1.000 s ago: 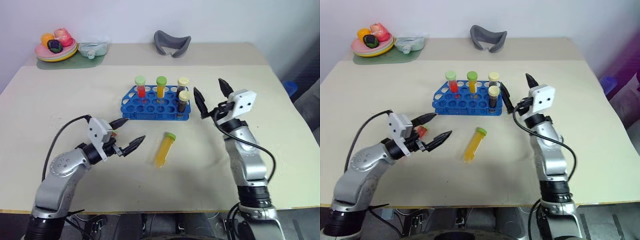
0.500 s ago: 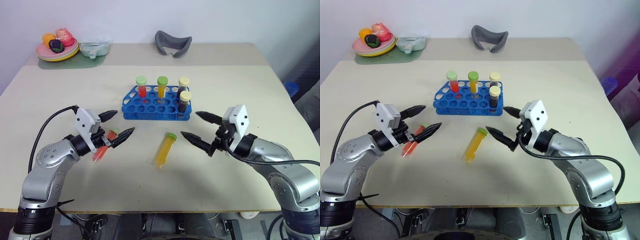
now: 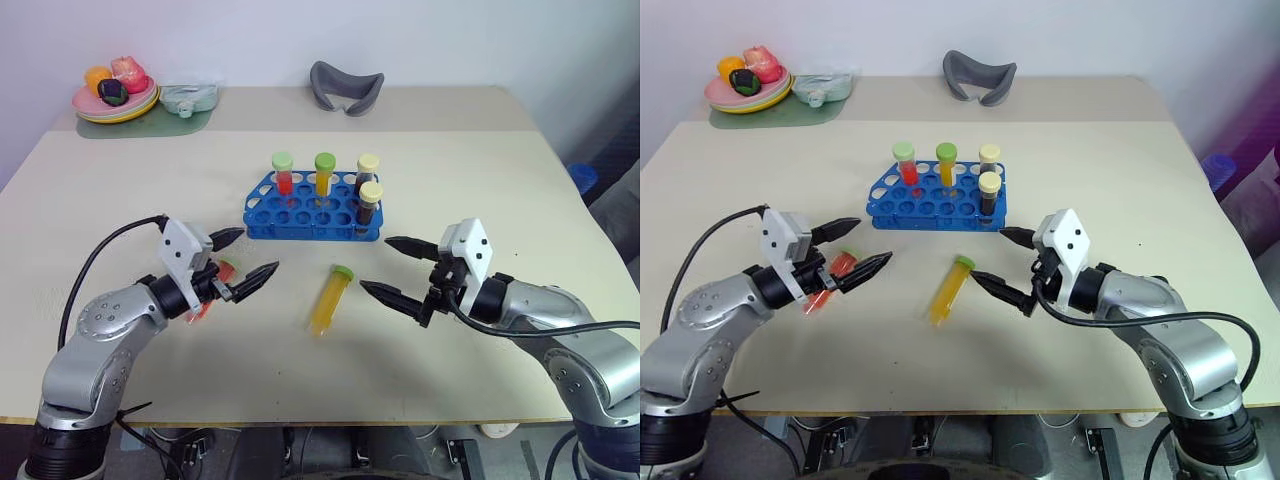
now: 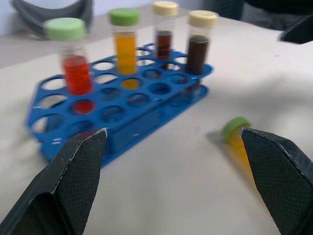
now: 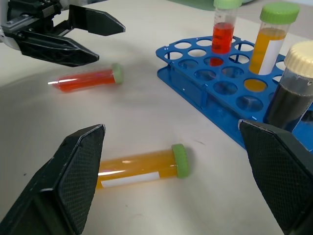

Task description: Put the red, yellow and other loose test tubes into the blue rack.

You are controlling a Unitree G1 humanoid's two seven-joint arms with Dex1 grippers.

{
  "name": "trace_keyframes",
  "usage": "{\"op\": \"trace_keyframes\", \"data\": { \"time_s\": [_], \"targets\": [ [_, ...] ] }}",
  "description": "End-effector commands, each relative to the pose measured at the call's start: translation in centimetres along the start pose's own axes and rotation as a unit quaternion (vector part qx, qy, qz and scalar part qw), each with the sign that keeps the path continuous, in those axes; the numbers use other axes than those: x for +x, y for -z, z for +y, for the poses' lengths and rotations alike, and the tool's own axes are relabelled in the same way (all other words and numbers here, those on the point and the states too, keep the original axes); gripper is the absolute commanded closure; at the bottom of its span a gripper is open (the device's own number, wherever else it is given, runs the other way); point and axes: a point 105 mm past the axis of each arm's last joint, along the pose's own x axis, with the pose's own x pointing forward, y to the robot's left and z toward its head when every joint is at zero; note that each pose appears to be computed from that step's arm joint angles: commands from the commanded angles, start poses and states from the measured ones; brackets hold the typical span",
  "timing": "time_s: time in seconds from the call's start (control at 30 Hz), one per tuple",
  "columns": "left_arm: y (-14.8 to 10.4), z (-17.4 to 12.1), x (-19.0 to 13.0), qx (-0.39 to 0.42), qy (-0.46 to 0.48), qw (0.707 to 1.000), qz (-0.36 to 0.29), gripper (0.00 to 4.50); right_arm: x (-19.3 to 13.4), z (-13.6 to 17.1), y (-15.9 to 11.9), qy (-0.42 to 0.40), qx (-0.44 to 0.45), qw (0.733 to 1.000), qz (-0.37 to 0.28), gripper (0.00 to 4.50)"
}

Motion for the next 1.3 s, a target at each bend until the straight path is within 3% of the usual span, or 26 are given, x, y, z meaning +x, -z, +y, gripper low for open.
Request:
{"op": "trace_keyframes", "data": {
  "time_s": [0.03,0.2,0.33,0.43,0.7,0.87,1.03,1.3],
  "targets": [
    [-0.7,-0.7,0.1,0.011,0.013,1.0,-0.011,0.0,-0.2,-0.3,-0.2,0.009,0.002,1.0,0.014,0.04],
    [0.2,0.2,-0.7,0.019,0.008,1.0,0.008,0.0,0.5,0.3,-0.4,0.008,0.018,0.999,0.04,0.04],
    [0.5,1.8,-1.8,0.035,-0.015,0.999,0.019,0.0,1.6,-0.1,0.7,0.054,0.027,0.991,0.12,0.04],
    [0.4,2.8,-2.5,0.046,-0.028,0.998,0.024,0.0,2.5,-0.8,1.2,0.103,0.098,0.974,0.177,0.04],
    [0.4,3.9,-3.2,0.064,-0.032,0.997,0.033,0.0,5.4,0.8,0.4,0.062,0.157,0.966,0.194,0.04],
    [0.2,3.6,-2.8,0.061,-0.033,0.997,0.025,0.0,5.4,0.5,1.7,0.078,0.202,0.946,0.242,0.04],
    [0.4,3.5,-2.7,0.057,-0.036,0.998,0.02,0.0,5.7,2.6,1.2,0.076,0.245,0.927,0.274,0.04],
    [0.9,3.9,-3.0,0.057,-0.044,0.997,0.019,0.0,7.9,3.0,1.2,0.103,0.265,0.917,0.281,0.04]
  ]
}}
